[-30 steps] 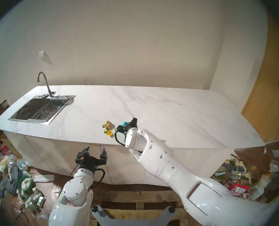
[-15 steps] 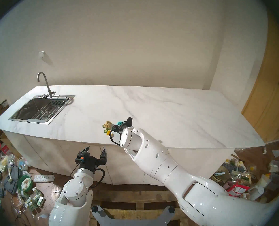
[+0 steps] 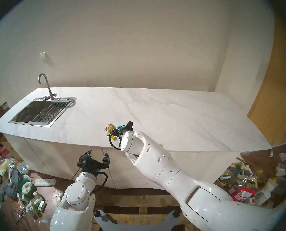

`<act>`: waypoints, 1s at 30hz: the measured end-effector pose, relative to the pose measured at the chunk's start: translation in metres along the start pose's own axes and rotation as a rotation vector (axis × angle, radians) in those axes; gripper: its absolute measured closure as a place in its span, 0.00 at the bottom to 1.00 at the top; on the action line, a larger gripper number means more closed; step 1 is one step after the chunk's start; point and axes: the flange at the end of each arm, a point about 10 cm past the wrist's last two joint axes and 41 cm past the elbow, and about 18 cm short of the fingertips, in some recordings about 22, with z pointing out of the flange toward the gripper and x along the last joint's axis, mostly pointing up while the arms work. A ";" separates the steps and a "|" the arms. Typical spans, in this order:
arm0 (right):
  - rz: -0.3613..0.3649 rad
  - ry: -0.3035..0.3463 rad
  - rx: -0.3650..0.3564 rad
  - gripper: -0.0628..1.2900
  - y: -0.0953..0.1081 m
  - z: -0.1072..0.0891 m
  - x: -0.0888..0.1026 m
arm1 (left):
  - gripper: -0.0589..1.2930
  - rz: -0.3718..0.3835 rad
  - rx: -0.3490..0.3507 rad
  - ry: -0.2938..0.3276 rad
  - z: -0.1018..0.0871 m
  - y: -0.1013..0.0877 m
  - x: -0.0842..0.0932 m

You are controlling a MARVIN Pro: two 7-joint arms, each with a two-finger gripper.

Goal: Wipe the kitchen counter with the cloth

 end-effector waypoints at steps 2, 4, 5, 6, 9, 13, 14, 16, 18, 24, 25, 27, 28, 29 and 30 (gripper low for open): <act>0.003 0.005 0.004 0.97 0.000 -0.001 0.002 | 0.03 0.000 0.000 0.000 0.000 0.000 0.000; 0.005 0.011 0.003 0.97 0.000 -0.002 0.003 | 0.03 0.000 0.000 0.000 0.000 0.000 0.000; 0.006 0.012 -0.001 0.97 0.000 -0.002 0.004 | 0.03 0.000 0.000 0.000 0.000 0.000 0.000; 0.007 0.012 -0.008 0.97 0.001 -0.003 0.003 | 0.03 0.000 0.000 0.000 0.000 0.000 0.000; 0.012 0.009 -0.029 0.97 0.006 -0.003 0.002 | 0.03 0.000 0.000 0.000 0.000 0.000 0.000; 0.022 -0.001 -0.071 0.97 0.018 -0.003 -0.004 | 0.03 0.000 0.000 0.000 0.000 0.000 0.000; 0.024 -0.005 -0.082 0.97 0.022 -0.003 -0.006 | 0.03 0.000 0.000 0.000 0.000 0.000 0.000; 0.028 -0.011 -0.100 0.97 0.029 -0.004 -0.010 | 0.03 0.000 0.000 0.000 0.000 0.000 0.000; 0.035 -0.018 -0.117 0.97 0.036 -0.005 -0.015 | 0.03 0.000 0.000 0.000 0.000 0.000 0.000; 0.062 -0.032 -0.153 0.97 0.055 -0.010 -0.030 | 0.03 0.000 0.000 0.000 0.000 0.000 0.000; 0.066 -0.036 -0.158 0.97 0.058 -0.011 -0.032 | 0.03 0.000 0.000 0.000 0.000 0.000 0.000; 0.074 -0.047 -0.170 0.97 0.062 -0.011 -0.038 | 0.03 0.000 0.000 0.000 0.000 0.000 0.000; 0.078 -0.053 -0.176 0.97 0.065 -0.012 -0.041 | 0.03 0.000 0.000 0.000 0.000 0.000 0.000; 0.083 -0.060 -0.181 0.97 0.067 -0.011 -0.044 | 0.03 0.000 0.000 0.000 0.000 0.000 0.000; 0.088 -0.068 -0.187 0.97 0.069 -0.011 -0.048 | 0.03 0.000 0.000 0.000 0.000 0.000 0.000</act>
